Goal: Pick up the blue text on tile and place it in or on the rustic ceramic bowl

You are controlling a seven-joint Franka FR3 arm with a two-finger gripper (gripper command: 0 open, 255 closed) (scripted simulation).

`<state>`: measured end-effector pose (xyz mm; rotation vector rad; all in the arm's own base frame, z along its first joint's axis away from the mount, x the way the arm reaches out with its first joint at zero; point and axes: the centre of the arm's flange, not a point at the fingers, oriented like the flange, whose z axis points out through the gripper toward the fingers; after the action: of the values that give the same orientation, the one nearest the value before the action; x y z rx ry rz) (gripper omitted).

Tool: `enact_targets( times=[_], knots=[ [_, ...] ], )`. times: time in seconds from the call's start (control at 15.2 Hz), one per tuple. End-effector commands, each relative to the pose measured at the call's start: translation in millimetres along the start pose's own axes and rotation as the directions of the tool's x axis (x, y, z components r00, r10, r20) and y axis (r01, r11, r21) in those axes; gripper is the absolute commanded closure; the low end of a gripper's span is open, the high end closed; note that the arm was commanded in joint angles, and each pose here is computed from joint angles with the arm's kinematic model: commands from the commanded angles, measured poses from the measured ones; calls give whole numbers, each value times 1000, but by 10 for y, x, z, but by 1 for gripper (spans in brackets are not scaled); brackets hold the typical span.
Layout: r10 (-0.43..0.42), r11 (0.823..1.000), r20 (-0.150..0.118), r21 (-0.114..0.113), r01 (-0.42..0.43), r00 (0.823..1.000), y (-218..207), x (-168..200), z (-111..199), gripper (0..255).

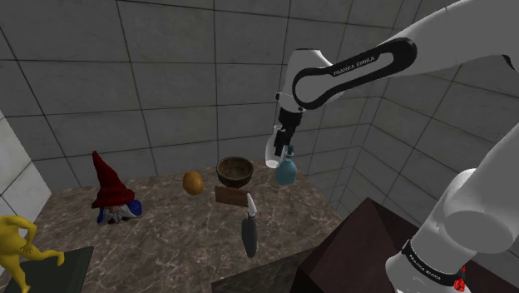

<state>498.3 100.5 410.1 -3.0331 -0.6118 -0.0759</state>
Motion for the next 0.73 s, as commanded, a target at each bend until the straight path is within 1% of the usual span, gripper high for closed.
enact_targets(
  times=[0.0,0.33,0.66],
  knots=[
    [-28,1000,5,1,28,1000,-21,161,221,0],
    [-94,996,20,4,94,995,-79,575,750,0],
    [-161,987,34,8,161,986,-165,976,1285,0]
  ],
)
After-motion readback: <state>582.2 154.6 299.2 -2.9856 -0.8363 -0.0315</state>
